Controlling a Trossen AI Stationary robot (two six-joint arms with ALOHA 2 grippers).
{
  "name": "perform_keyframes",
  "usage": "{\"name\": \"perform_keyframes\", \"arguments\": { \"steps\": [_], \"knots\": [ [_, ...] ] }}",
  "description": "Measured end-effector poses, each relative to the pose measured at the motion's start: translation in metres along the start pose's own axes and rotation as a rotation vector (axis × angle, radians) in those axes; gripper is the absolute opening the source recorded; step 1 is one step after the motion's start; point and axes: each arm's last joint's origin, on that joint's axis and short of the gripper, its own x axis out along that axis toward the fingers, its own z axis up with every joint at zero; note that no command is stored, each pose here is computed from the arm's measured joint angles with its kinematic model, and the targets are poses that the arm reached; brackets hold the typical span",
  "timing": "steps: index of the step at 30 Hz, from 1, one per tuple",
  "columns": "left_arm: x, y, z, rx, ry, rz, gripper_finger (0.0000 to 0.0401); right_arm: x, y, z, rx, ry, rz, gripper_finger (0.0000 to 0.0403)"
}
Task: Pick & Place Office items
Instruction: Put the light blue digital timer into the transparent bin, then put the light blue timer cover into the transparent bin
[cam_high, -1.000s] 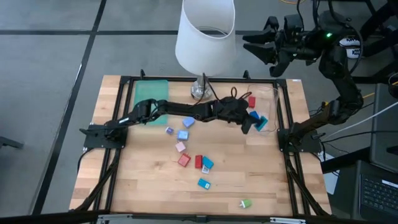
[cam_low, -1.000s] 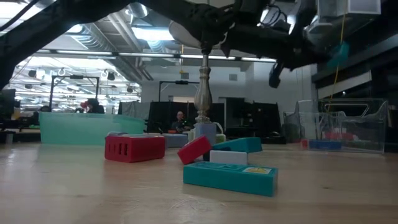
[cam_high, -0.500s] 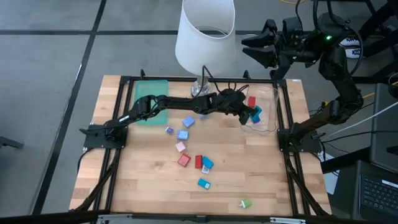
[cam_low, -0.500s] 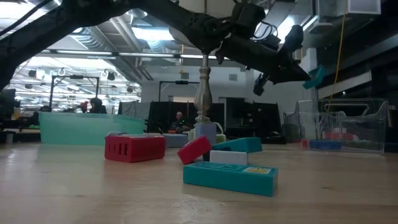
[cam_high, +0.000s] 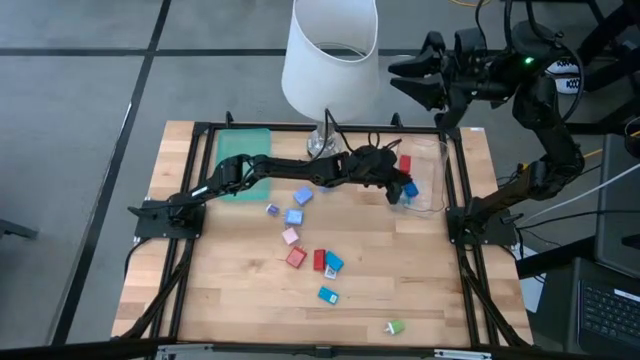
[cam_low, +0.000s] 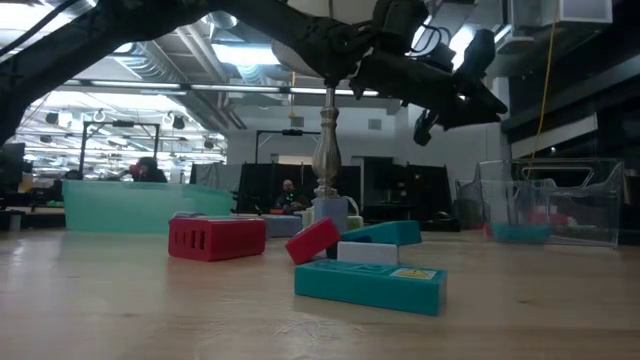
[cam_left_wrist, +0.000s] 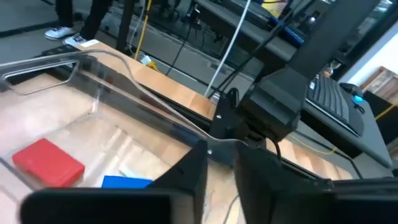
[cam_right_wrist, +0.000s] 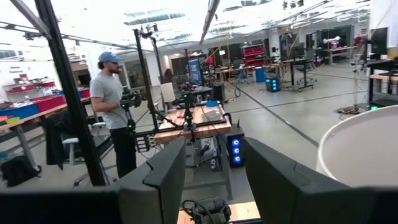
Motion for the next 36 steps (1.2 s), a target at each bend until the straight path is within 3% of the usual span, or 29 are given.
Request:
{"name": "perform_keyframes", "arguments": {
  "steps": [7, 11, 19, 25, 31, 36],
  "knots": [
    [0.0, 0.006, 0.003, -0.069, -0.009, 0.019, 0.0152, 0.0, 0.0, 0.0, 0.001, 0.003, 0.016, 0.0164],
    [0.0, -0.005, -0.002, -0.163, 0.031, -0.054, 0.0168, 0.0, 0.002, 0.0, 0.013, 0.014, 0.066, 0.0164],
    [-0.007, -0.094, -0.039, -0.1, 0.166, -0.354, 0.0164, 0.004, 0.025, -0.005, 0.026, 0.06, 0.3, 0.0165],
    [-0.033, -0.163, -0.065, -0.002, 0.288, -0.458, 0.0162, 0.008, 0.04, -0.011, 0.073, 0.103, 0.378, 0.0165],
    [-0.052, -0.186, -0.084, 0.076, 0.442, -0.405, 0.0146, 0.017, 0.053, -0.025, 0.138, 0.208, 0.403, 0.0165],
    [-0.064, -0.196, -0.077, 0.073, 0.47, -0.442, 0.0128, 0.038, 0.069, -0.041, 0.16, 0.264, 0.45, 0.0165]
  ]
}}
